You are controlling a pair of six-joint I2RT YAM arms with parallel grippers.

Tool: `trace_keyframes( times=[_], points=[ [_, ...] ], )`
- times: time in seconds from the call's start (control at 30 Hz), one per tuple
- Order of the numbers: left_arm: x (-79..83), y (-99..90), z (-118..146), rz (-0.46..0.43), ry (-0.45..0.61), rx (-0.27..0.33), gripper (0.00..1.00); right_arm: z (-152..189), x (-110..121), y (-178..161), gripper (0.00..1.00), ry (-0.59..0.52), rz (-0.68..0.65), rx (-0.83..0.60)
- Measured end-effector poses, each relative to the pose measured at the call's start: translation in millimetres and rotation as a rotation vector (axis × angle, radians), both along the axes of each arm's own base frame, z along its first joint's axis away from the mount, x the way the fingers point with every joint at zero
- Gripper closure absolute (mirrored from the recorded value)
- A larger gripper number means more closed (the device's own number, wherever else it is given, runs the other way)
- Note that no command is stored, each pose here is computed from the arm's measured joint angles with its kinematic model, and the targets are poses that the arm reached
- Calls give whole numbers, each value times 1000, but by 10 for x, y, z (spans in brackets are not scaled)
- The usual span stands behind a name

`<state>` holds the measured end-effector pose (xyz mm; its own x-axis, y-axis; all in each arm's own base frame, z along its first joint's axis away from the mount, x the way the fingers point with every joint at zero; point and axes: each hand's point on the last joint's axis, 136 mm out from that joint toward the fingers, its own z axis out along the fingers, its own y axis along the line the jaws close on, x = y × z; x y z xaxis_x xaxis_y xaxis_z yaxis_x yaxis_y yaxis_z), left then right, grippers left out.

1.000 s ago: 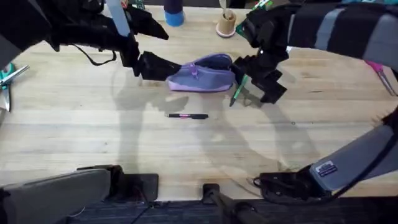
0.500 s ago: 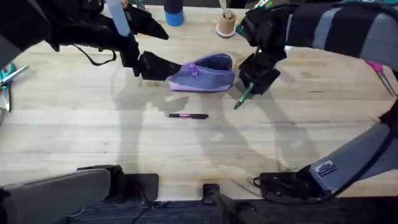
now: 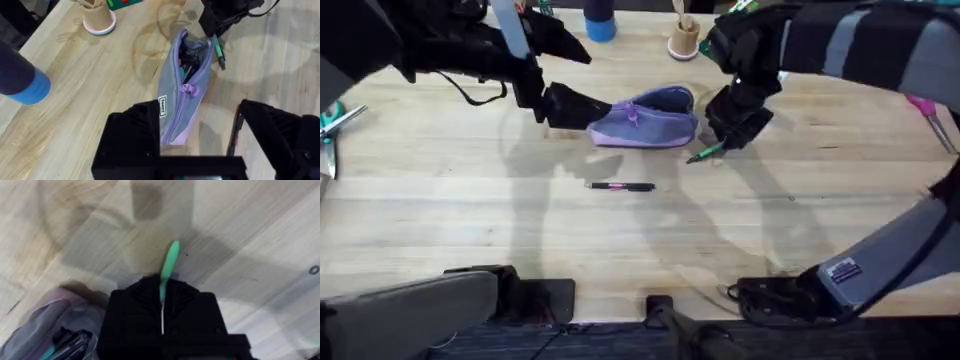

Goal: Unzip the bag, pick up the pens from the table one at a time and place them inside, then zip the bag closed.

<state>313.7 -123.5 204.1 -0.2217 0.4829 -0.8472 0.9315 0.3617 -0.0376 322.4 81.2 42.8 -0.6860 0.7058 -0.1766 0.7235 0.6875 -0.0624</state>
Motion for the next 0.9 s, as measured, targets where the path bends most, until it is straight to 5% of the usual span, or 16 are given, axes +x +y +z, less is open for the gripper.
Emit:
trace_keyframes(
  times=[0.2, 0.43, 0.67, 0.7, 0.9],
  points=[
    [-1, 0, 0, 0, 0, 0, 8, 538, 111, -100, 971, -110, 31, -46],
    [-1, 0, 0, 0, 0, 0, 8, 1457, 431, -91, 970, -430, 177, -43],
    [-1, 0, 0, 0, 1, 0, 8, 1604, 492, -90, 970, -475, 278, -78],
    [-2, 0, -1, 0, 1, 0, 8, 1503, 342, -58, 970, -441, 53, 34],
    [-2, 0, -1, 0, 1, 0, 8, 1468, 301, 126, 968, -444, -209, 207]
  ],
)
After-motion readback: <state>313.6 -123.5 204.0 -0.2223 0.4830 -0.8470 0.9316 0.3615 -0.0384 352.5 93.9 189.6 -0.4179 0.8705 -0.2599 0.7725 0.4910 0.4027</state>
